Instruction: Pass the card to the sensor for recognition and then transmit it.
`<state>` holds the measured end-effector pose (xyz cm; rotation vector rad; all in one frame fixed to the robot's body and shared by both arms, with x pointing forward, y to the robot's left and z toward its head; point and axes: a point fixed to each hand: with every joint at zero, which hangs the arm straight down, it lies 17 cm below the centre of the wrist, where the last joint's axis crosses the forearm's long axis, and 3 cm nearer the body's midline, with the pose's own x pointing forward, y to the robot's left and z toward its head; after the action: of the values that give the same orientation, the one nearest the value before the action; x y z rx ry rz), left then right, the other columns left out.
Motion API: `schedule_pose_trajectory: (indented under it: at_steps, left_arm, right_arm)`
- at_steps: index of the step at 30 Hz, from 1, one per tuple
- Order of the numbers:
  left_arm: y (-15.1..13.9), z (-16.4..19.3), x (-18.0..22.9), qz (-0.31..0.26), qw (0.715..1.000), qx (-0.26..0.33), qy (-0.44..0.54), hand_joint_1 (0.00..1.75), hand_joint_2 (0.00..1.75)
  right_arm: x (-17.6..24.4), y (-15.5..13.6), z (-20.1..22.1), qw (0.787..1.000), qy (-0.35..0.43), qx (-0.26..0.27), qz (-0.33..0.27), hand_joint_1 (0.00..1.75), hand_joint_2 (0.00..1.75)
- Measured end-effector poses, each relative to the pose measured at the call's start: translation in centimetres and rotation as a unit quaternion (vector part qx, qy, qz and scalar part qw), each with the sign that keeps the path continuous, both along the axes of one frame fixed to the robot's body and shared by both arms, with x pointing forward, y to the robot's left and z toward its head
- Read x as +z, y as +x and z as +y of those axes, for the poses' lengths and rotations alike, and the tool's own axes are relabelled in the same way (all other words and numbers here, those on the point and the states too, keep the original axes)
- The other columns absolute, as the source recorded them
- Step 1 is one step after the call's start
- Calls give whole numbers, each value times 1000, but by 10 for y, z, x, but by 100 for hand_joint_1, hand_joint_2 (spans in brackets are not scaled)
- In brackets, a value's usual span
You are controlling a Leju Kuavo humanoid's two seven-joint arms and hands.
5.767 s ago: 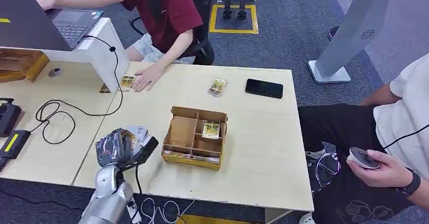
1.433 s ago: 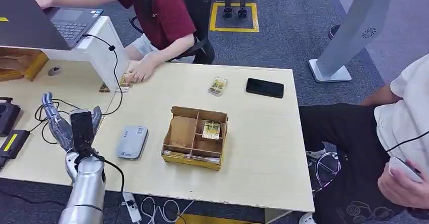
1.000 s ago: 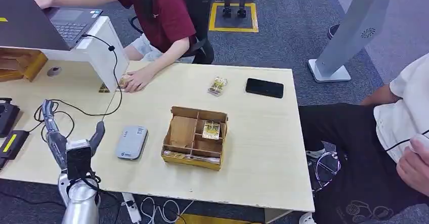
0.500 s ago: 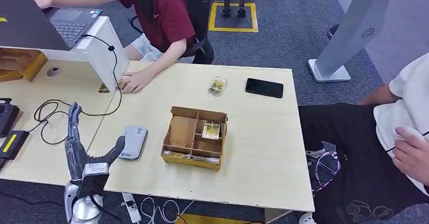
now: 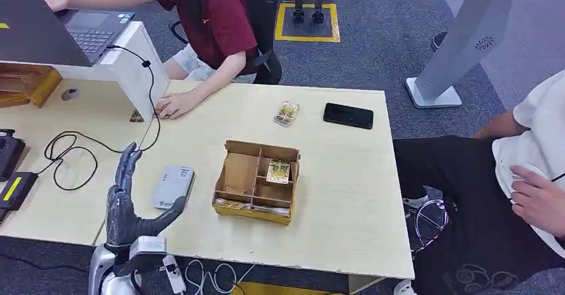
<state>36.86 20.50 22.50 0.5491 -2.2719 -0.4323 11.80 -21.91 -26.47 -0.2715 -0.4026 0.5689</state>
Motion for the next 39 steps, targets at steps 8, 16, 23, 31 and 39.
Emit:
schedule_pose_trajectory:
  at_steps: [8,16,23,31,39]
  left_arm:
    - [-28,-70,-60,6,975,11,224,0,175]
    - [-44,-102,-102,30,962,-20,270,0,175]
    - [-48,-107,-114,36,957,-30,286,0,175]
    - [-49,-107,-120,36,953,-27,301,0,175]
    - [-47,-105,-119,31,952,-14,306,0,175]
  right_arm:
    - [0,1,0,1000,2,0,-3,0,0]
    - [0,1,0,1000,3,-3,-2,0,0]
    - [0,1,-1,1000,3,-5,-2,0,0]
    - [0,0,-1,1000,3,-7,-1,0,0]
    - [0,0,-2,1000,3,-8,-1,0,0]
